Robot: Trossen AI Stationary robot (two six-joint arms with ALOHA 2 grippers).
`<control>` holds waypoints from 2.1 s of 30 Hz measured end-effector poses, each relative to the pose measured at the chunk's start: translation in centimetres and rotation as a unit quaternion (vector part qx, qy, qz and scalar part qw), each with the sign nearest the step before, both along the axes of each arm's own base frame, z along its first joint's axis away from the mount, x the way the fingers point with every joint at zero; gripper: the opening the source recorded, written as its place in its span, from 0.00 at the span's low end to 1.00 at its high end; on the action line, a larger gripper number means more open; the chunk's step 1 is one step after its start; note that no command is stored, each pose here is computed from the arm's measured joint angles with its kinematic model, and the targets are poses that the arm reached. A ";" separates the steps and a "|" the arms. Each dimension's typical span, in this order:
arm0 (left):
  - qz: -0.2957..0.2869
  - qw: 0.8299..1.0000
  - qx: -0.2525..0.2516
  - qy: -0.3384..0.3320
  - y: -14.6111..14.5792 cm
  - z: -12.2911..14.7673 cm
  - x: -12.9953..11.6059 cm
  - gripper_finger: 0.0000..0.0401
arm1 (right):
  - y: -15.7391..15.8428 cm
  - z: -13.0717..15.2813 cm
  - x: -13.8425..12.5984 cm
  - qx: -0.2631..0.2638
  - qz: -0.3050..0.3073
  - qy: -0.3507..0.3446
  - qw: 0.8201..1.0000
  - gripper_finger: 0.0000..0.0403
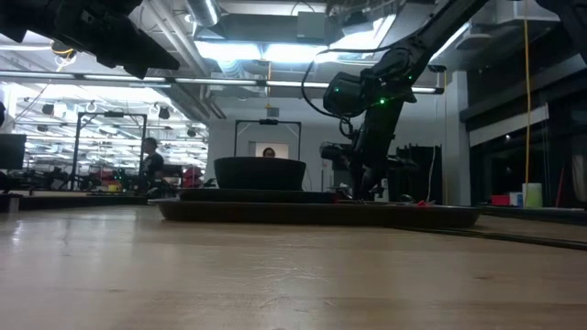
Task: Set up tray
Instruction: Put the black spoon on the red napkin to the left of the black fork, then put the black table knife on the red napkin to the right of the black fork
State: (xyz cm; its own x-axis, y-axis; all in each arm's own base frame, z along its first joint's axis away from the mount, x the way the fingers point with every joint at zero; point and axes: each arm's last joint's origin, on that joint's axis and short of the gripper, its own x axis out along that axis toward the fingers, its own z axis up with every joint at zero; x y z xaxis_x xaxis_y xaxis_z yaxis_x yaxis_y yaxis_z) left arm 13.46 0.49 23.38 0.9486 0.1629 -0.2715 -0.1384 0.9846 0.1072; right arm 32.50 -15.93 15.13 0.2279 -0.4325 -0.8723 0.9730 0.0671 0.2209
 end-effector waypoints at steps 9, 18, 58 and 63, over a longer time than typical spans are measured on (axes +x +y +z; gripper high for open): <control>0.000 1.000 -0.001 0.000 0.0 0.0 0.0 0.00 | 0.0 0.0 0.0 0.001 -0.004 -0.002 1.000 0.10; 0.000 1.000 -0.001 0.000 0.0 0.0 0.0 0.00 | 0.0 0.1 0.0 -0.001 0.010 0.004 1.000 0.10; 0.001 0.998 -0.024 -0.062 0.0 1.1 -4.4 0.01 | 17.0 7.3 -1.2 -0.227 0.361 0.001 0.904 0.02; -0.019 0.997 -0.034 -0.061 -0.2 1.0 -4.4 0.01 | 18.4 6.9 -3.3 -0.259 0.431 -0.028 0.864 0.01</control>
